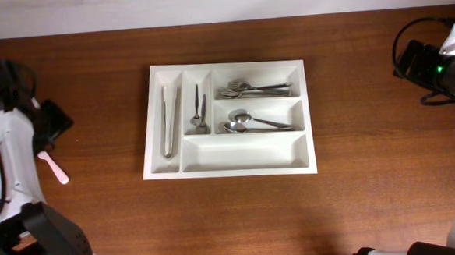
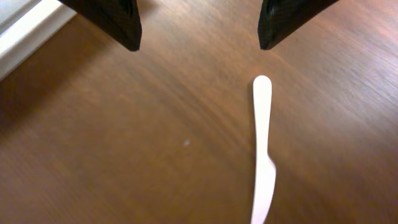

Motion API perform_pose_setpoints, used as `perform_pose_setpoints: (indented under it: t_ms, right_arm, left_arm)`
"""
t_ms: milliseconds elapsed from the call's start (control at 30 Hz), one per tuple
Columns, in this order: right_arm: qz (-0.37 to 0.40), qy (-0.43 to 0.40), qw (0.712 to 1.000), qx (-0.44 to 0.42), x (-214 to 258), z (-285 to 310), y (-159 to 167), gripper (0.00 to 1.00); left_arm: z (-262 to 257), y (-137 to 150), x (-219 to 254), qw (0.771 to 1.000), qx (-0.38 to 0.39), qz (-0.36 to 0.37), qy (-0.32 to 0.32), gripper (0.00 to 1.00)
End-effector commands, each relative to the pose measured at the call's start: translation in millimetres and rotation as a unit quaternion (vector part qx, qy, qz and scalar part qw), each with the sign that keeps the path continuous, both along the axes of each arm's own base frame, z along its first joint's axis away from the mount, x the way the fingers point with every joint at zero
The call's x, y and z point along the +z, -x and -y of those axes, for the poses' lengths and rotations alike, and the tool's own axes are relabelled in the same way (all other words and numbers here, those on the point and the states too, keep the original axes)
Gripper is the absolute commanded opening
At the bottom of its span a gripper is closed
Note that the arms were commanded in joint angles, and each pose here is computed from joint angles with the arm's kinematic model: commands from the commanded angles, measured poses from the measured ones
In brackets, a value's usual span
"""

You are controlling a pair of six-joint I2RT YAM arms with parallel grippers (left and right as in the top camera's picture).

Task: Pack container
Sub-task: 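Move the left gripper back to the white plastic knife left of tray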

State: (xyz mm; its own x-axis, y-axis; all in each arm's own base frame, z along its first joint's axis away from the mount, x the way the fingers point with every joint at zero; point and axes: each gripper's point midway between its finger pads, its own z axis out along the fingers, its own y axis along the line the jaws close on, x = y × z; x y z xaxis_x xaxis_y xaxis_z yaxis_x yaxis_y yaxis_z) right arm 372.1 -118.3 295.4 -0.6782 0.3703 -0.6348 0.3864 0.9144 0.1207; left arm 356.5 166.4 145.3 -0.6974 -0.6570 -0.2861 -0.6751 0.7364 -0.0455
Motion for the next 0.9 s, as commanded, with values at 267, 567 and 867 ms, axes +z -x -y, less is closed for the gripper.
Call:
perform_pose_setpoints:
  t_ms: [267,567,867]
  right_arm:
    - [0.0,-0.005,1.0,-0.004,-1,1,1,0.99]
    - [0.0,-0.005,1.0,-0.004,-1,1,1,0.99]
    - [0.0,-0.005,1.0,-0.004,-1,1,1,0.98]
  left_arm:
    - [-18,31,-73,0.996,0.066,0.004,0.056,0.66]
    - [-33,37,-94,0.999,-0.018,-0.023,0.042,0.66]
    - [-52,47,-141,0.996,0.002,-0.061,0.068,0.65]
